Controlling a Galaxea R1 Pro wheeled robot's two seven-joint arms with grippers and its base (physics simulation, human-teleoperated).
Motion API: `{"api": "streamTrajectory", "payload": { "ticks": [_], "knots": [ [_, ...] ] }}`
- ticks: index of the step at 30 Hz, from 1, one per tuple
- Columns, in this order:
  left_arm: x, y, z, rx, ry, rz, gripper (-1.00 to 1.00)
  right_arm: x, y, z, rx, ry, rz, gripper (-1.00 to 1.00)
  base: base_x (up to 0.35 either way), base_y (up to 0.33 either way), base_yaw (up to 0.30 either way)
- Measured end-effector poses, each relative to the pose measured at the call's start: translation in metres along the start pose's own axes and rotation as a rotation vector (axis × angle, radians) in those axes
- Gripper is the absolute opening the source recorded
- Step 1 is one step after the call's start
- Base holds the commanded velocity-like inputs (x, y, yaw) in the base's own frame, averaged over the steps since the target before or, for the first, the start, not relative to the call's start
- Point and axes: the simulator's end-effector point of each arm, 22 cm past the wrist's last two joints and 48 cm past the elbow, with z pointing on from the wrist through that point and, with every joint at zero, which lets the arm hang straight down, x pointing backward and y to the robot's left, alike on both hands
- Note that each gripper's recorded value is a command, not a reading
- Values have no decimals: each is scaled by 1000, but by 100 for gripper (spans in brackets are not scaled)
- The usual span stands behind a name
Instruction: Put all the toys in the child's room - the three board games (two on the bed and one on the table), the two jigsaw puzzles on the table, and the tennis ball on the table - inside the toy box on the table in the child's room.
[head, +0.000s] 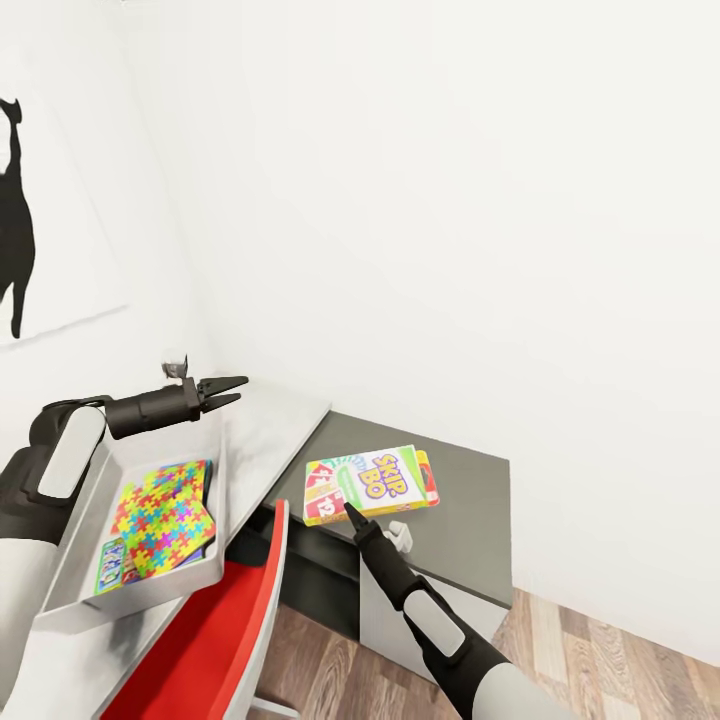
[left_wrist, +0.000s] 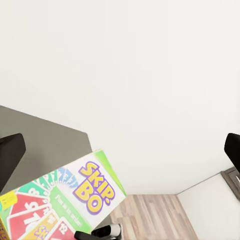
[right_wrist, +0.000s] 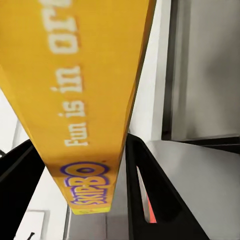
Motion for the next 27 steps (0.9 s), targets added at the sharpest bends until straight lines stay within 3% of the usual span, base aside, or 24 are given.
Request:
{"api": "streamTrajectory", "payload": {
  "ticks": [27],
  "knots": [
    [-6, -20, -8, 0, 0, 0, 100, 1, 18, -11, 4, -4, -3, -100, 0, 0, 0]
  ]
}}
